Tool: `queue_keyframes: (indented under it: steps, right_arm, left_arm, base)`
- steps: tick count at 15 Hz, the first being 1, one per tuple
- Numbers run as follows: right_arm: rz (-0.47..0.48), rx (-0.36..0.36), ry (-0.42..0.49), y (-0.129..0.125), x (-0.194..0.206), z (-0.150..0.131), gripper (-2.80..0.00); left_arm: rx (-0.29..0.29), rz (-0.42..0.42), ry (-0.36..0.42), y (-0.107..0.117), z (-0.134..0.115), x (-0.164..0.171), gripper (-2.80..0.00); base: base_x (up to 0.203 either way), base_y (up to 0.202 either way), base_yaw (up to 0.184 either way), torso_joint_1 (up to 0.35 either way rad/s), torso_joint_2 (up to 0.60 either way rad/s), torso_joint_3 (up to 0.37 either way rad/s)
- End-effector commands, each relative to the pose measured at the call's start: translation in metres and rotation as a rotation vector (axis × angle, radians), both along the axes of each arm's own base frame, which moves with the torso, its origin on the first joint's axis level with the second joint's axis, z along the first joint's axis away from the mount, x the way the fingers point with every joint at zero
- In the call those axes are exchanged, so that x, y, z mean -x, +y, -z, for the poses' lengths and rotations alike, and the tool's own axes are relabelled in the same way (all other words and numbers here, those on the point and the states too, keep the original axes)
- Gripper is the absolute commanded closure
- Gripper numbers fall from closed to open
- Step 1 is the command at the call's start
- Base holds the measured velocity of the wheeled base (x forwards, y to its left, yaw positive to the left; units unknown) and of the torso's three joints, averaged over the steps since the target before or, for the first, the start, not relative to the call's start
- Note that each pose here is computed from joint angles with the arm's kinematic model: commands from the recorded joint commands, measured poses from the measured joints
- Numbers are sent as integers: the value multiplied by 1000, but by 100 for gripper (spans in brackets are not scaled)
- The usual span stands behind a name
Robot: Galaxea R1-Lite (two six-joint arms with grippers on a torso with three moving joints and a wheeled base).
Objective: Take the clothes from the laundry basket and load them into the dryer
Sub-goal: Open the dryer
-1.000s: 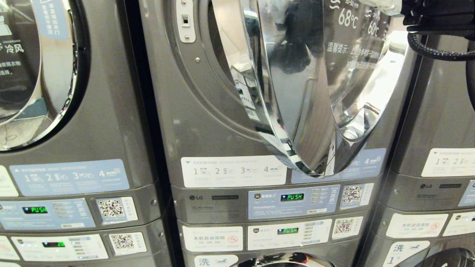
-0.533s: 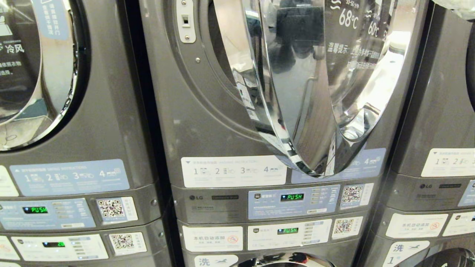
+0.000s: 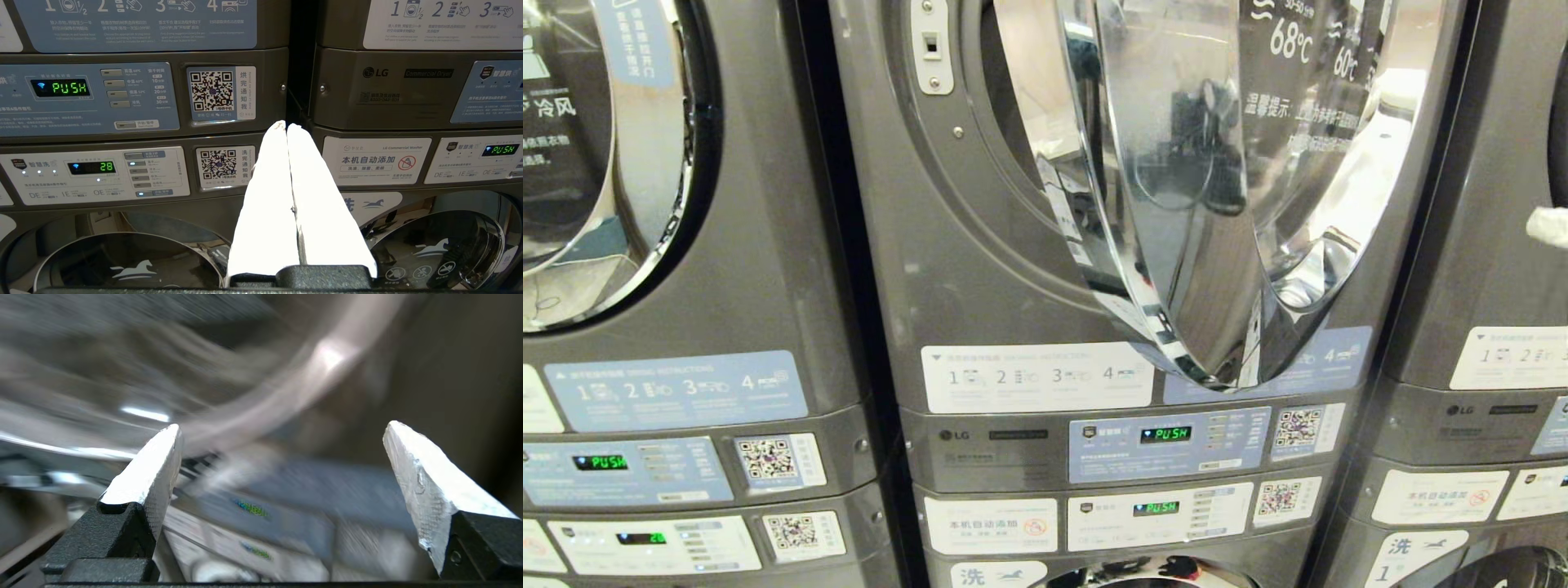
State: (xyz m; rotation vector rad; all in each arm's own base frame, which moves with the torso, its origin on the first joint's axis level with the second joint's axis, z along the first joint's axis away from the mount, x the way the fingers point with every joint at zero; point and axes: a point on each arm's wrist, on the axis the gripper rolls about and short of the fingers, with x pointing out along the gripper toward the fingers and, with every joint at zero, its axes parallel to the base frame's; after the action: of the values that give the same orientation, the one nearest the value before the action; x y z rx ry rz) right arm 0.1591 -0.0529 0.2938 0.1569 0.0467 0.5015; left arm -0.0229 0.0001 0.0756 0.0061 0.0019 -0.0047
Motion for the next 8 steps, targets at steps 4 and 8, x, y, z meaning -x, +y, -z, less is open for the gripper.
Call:
queue_keyframes:
  steps: [4,8]
  right_arm:
    - [55,-17,87,-7,24,37,-280]
    - [12,-14,73,10,51,51,-280]
  left_arm:
    - [0,0,0,0,0,0,0]
    - [0,0,1,0,0,0,0]
  base:
    - [0,0,0,0,0,0]
    - [0,0,0,0,0,0]
